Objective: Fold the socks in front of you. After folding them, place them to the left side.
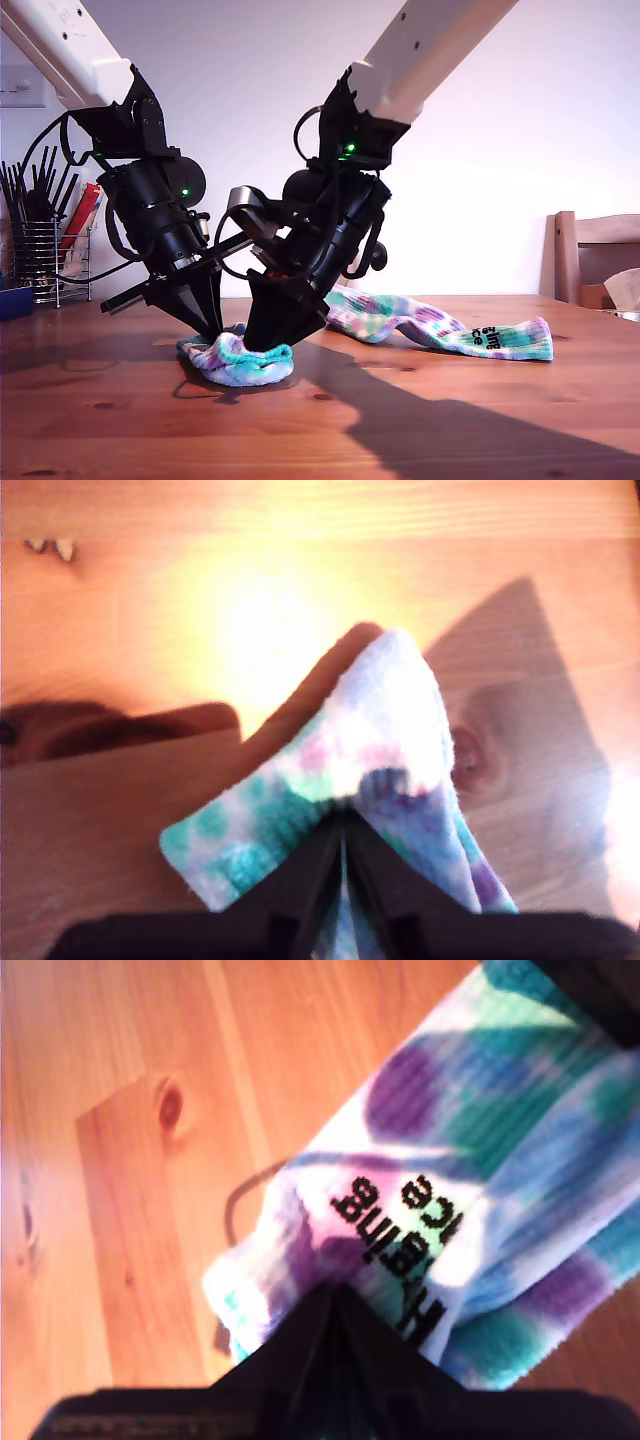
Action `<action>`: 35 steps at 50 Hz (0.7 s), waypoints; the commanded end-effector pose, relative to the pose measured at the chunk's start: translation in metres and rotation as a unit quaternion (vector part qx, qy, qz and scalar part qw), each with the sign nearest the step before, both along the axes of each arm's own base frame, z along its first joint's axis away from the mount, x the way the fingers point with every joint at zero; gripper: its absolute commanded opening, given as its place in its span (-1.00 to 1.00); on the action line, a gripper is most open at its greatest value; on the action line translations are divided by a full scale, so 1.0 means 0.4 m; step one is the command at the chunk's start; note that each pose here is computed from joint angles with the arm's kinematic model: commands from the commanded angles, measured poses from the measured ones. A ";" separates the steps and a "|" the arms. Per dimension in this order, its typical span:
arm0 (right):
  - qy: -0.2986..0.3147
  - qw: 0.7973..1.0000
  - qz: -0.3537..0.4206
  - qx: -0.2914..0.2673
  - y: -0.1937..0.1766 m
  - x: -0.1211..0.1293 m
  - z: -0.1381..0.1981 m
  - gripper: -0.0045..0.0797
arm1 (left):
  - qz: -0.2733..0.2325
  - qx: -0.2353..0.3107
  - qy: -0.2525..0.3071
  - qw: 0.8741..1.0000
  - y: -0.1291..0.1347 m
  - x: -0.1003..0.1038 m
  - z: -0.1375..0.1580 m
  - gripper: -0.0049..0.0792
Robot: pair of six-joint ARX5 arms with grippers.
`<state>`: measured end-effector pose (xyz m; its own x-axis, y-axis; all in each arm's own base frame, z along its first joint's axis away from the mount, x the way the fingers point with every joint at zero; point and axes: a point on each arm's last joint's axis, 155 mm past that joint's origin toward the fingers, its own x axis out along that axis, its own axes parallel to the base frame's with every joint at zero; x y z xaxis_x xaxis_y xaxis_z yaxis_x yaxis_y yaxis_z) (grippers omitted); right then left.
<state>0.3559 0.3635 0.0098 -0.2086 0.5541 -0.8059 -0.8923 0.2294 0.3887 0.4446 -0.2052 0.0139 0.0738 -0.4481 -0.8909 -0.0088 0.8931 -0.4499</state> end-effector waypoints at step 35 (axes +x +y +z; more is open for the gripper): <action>-0.036 0.997 -0.002 0.065 0.046 0.026 0.175 -0.92 | -0.064 -0.052 -0.010 0.997 -0.034 -0.032 0.038 -0.93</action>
<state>0.3647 0.3814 0.0556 -0.1739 0.6335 -0.7539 -0.9067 0.1957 0.3736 0.4354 -0.2185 0.0223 0.0259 -0.5355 -0.8441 0.1019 0.8414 -0.5307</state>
